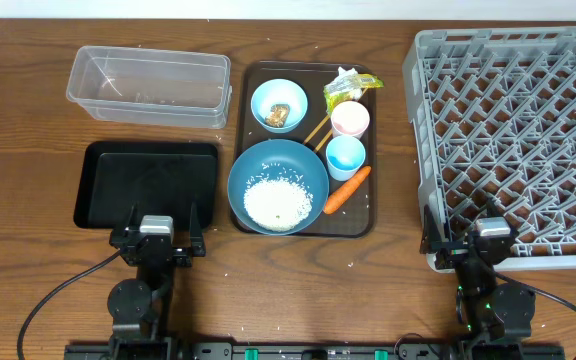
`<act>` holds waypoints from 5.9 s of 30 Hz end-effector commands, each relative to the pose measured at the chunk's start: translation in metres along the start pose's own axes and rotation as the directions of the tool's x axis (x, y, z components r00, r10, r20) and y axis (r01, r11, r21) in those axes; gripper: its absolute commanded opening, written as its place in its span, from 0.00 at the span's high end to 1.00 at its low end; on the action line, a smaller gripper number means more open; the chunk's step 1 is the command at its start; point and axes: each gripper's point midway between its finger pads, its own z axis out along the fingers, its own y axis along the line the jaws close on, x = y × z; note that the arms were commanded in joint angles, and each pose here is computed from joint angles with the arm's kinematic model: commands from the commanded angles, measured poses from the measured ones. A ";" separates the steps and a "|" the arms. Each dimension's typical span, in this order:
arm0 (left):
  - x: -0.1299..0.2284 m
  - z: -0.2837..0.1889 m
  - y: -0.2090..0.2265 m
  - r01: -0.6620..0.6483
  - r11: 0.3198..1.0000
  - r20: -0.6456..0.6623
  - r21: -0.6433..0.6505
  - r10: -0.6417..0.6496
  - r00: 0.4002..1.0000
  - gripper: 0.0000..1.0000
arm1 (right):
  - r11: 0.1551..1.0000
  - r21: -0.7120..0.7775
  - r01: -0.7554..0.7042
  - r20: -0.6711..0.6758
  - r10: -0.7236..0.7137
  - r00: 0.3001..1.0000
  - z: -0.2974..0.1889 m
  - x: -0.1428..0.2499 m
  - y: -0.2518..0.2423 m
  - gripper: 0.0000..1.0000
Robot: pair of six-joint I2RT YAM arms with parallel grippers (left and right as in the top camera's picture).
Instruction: Sort waste into correct bins and load items into the dishwasher rack
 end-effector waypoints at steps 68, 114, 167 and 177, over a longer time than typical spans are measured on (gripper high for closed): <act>-0.111 0.112 -0.028 0.244 0.952 -0.818 0.183 0.010 0.575 0.02 | 0.813 -0.579 -0.063 -0.549 -0.332 0.767 0.176 -0.146 0.134 0.01; -0.050 0.145 -0.033 0.352 0.936 -0.900 -0.006 -0.159 0.405 0.02 | 0.995 0.088 -0.049 -0.897 0.100 0.430 0.225 0.028 0.102 0.44; -0.047 0.145 -0.033 0.354 0.935 -0.904 -0.012 -0.162 0.395 0.02 | 0.944 -0.283 -0.167 -0.759 -0.114 0.641 0.228 -0.019 0.251 0.48; -0.047 0.145 -0.033 0.354 0.935 -0.904 -0.012 -0.162 0.397 0.02 | 0.946 -0.310 -0.097 -0.905 -0.262 0.336 0.143 0.028 0.247 0.45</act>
